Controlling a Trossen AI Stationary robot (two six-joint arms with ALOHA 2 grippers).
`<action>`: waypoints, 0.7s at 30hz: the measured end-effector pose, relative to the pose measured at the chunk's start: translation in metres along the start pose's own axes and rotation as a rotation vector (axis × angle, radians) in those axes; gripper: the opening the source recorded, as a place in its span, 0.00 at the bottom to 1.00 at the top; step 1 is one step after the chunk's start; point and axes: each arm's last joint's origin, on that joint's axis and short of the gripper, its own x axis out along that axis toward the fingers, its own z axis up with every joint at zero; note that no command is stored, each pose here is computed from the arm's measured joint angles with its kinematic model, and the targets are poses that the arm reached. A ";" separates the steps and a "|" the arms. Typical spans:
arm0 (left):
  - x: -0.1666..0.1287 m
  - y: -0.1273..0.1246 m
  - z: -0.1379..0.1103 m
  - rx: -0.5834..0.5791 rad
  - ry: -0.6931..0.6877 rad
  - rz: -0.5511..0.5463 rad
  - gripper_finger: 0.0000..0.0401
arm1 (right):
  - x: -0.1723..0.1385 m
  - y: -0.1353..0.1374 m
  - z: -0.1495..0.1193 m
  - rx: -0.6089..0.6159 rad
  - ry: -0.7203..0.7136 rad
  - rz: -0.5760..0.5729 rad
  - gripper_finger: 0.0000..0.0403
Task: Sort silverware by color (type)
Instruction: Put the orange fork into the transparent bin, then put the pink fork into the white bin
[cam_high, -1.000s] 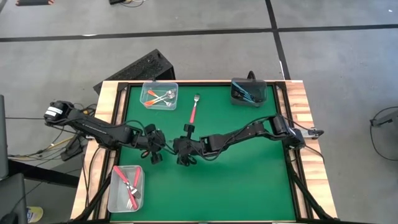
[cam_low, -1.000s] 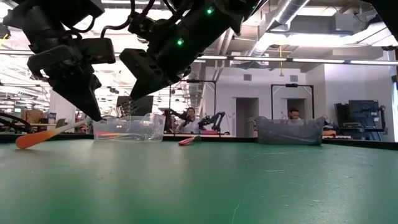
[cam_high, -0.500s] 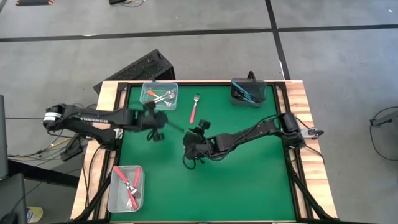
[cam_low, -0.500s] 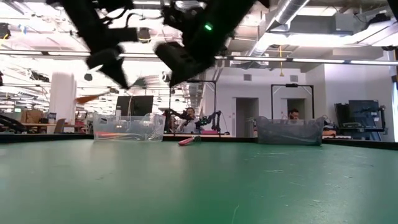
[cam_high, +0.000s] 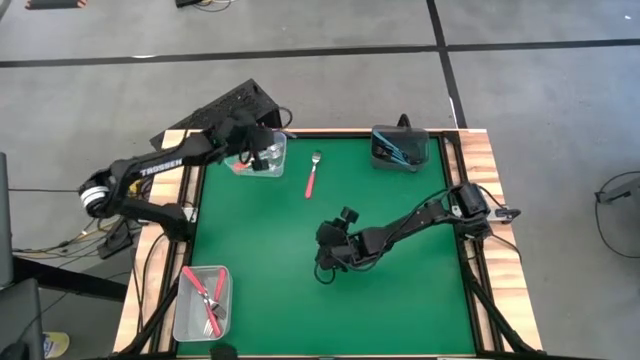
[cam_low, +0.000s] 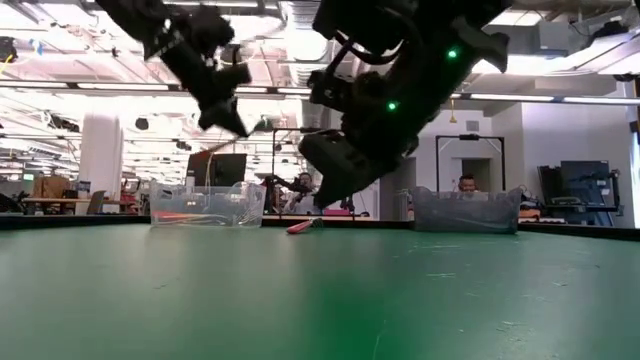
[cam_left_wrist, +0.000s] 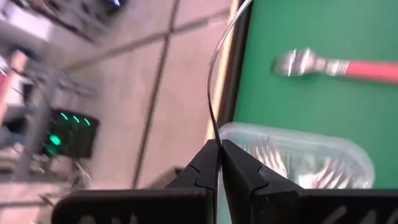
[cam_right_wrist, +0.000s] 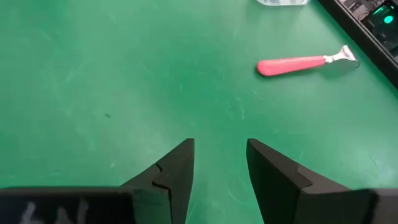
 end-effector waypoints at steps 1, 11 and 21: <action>0.007 0.002 -0.006 -0.006 0.025 -0.015 0.00 | -0.001 0.001 -0.001 0.001 -0.002 -0.001 0.43; 0.060 0.009 -0.051 -0.126 0.283 -0.032 0.08 | -0.001 0.000 -0.001 0.024 0.002 -0.013 0.43; 0.051 0.016 -0.044 -0.351 0.196 -0.025 0.36 | 0.008 -0.013 0.005 0.046 0.013 -0.049 0.43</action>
